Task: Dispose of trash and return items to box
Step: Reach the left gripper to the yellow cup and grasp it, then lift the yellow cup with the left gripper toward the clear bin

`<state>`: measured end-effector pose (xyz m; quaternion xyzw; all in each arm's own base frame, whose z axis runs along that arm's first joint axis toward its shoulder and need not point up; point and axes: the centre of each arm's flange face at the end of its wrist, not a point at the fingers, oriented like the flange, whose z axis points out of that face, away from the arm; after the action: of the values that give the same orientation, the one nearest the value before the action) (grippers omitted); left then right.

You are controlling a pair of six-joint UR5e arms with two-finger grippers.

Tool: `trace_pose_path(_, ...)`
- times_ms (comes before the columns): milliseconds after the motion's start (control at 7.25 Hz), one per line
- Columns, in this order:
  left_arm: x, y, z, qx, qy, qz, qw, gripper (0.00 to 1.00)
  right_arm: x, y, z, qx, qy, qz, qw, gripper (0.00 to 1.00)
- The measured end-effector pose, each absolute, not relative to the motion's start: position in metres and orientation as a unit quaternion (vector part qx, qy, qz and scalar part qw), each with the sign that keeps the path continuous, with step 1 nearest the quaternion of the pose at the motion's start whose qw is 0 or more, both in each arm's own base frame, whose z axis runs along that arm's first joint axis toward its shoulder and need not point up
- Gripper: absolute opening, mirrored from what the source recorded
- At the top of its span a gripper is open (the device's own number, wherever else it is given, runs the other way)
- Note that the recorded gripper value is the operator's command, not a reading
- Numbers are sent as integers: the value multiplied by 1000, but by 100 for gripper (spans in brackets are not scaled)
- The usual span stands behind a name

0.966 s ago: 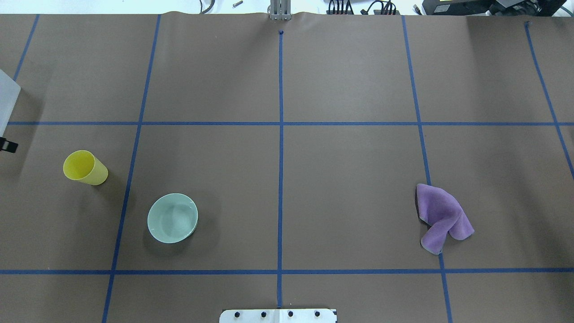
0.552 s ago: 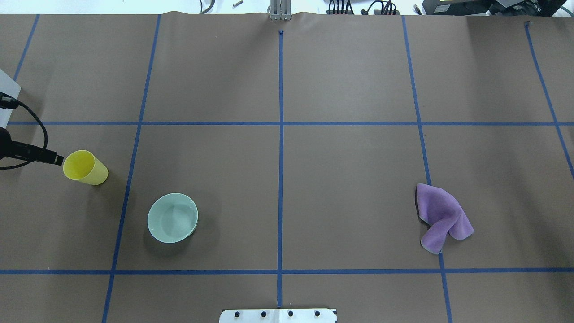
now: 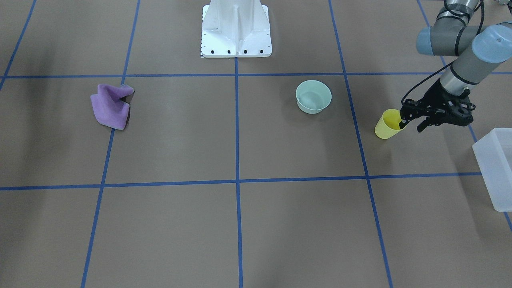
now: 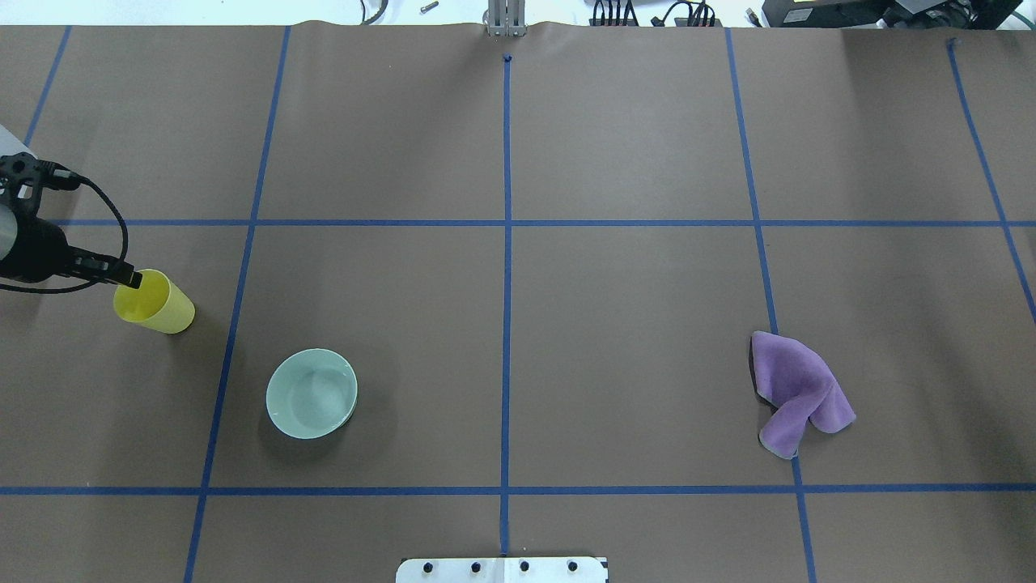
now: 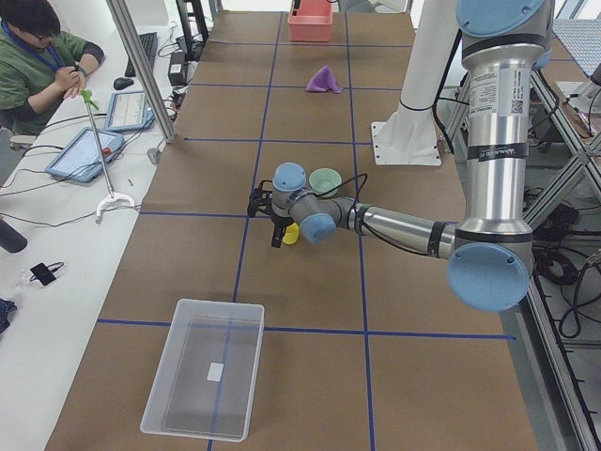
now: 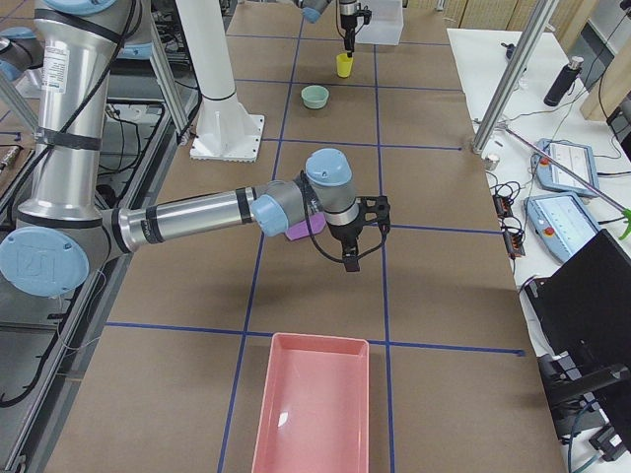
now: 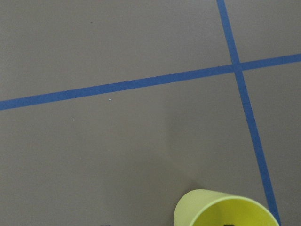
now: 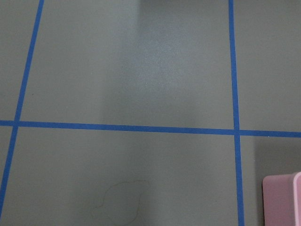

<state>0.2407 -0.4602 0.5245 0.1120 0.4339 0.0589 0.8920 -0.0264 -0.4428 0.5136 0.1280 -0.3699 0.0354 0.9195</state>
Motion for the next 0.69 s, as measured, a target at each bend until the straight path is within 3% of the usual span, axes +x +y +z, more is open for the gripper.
trace_pose_path(138, 251, -457, 524, 112, 432, 67, 892, 0, -27, -443, 513, 128, -370, 35, 920, 100)
trace_pose_path(690, 244, -446, 509, 120, 456, 89, 877, 0, -28, -443, 514, 126, -370, 36, 920, 100)
